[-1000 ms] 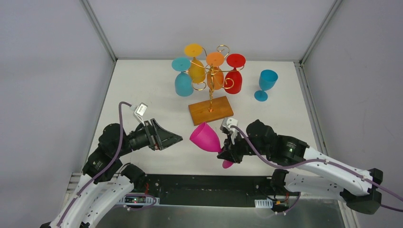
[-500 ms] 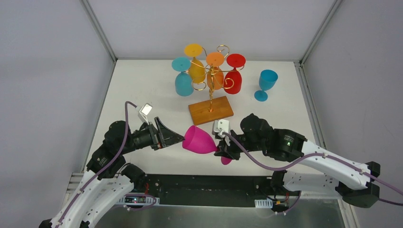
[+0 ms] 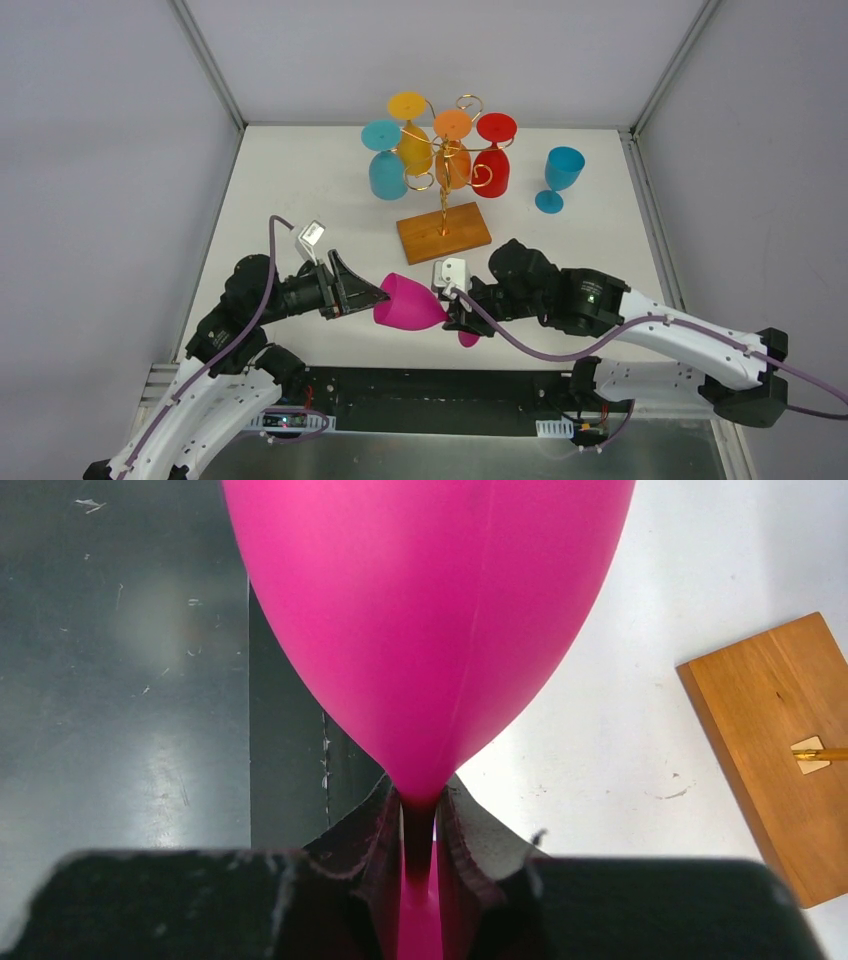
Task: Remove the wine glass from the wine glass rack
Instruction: Place the wine glass at the center of the board.
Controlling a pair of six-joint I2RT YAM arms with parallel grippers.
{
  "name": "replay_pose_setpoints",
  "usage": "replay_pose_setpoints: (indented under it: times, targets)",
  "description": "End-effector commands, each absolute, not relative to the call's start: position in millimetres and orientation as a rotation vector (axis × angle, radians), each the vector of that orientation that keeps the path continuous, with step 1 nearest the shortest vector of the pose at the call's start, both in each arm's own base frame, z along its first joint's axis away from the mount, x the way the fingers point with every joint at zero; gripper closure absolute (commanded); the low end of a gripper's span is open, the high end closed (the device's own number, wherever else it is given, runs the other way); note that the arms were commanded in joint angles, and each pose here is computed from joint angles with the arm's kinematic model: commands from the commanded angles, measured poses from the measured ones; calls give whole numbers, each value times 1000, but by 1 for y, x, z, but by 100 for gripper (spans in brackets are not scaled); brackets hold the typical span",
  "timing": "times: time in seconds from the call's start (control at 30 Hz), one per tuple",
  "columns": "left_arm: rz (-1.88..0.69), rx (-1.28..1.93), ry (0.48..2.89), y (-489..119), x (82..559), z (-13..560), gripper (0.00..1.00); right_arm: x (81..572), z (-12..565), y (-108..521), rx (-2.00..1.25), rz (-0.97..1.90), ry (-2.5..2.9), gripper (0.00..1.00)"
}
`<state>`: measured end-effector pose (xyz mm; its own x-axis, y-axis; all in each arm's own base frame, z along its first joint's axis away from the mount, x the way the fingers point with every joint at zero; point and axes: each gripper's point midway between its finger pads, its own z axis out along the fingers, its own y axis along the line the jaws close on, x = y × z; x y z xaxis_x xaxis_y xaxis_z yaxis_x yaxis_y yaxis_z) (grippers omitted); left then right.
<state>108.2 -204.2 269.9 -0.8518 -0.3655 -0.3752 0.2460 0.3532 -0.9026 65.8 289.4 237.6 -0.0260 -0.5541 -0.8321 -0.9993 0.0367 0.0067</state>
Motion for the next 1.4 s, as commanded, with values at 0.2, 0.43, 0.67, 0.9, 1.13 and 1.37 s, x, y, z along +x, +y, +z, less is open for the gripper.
replay_pose_setpoints:
  times: [0.2,0.43,0.67,0.9,1.13,1.37]
  targets:
    - [-1586,-35,2069,-208,99,276,46,75,267,310,-1569,856,1545,100]
    - [-1603,-7,2069,-209,96,278,79,77,267,312,-1566,842,1552,100]
    - [-1617,14,2076,-211,95,277,100,79,263,315,-1571,835,1566,100]
    - [-1572,2,2096,-209,99,267,100,82,258,313,-1551,814,1583,71]
    - [-1463,-23,2117,-205,111,259,100,91,262,300,-1400,789,1650,54]
    - [-1316,-12,2146,-199,128,253,100,105,272,279,-1211,740,1719,46]
